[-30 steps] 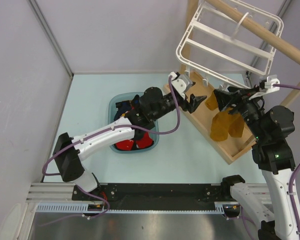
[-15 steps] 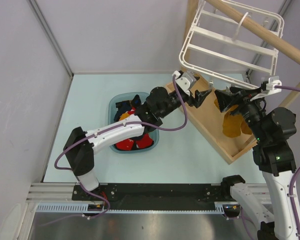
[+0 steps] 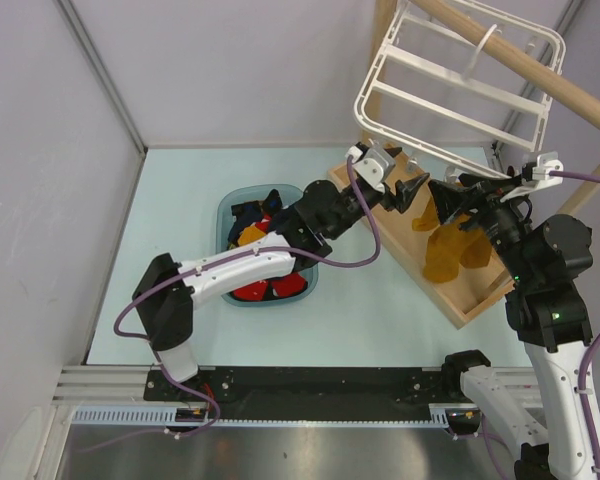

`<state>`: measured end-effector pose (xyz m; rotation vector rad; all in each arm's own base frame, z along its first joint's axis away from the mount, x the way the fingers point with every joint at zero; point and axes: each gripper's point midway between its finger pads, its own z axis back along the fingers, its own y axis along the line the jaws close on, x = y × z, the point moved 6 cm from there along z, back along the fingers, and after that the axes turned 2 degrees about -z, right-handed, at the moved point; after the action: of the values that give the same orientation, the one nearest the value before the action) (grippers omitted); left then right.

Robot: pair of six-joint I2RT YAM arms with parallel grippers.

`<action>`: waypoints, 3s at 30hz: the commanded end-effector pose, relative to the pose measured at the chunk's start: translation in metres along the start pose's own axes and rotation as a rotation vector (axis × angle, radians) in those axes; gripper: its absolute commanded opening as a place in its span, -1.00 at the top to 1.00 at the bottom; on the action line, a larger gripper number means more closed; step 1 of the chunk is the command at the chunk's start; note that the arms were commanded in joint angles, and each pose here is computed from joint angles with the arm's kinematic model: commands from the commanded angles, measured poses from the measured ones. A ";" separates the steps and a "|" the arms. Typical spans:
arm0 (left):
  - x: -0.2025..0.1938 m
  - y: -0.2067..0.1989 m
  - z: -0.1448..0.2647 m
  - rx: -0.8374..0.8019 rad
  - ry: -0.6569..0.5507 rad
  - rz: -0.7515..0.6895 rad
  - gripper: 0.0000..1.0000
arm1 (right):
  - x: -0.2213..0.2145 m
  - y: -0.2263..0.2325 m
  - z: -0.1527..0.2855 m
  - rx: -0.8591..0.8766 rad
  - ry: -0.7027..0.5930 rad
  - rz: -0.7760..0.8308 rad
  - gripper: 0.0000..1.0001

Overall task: Clip the socks to the hanger
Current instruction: Open the clamp at the hanger.

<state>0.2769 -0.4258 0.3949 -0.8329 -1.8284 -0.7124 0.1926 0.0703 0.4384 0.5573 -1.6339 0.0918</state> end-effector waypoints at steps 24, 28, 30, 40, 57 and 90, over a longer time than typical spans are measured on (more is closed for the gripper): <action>0.024 0.006 -0.003 0.143 -0.105 -0.036 0.66 | 0.014 0.010 0.011 0.045 -0.064 -0.006 -0.45; 0.034 -0.003 0.002 0.057 -0.099 -0.015 0.77 | 0.017 0.019 0.014 0.108 -0.074 -0.012 -0.45; 0.033 -0.010 0.004 -0.010 -0.076 0.001 0.80 | 0.018 0.022 0.015 0.128 -0.074 -0.021 -0.45; 0.043 -0.034 0.019 -0.216 0.011 0.084 0.86 | 0.019 0.031 0.018 0.191 -0.064 -0.063 -0.45; 0.048 -0.062 0.020 -0.375 0.070 0.077 0.86 | 0.010 0.017 -0.008 0.076 -0.009 -0.201 -0.42; 0.033 -0.076 0.017 -0.372 0.163 0.060 0.39 | 0.016 0.016 -0.018 0.073 -0.049 -0.244 0.79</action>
<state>0.2248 -0.4437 0.4065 -0.9582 -1.5865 -0.9845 0.2060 0.0896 0.4426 0.8081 -1.5289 -0.0423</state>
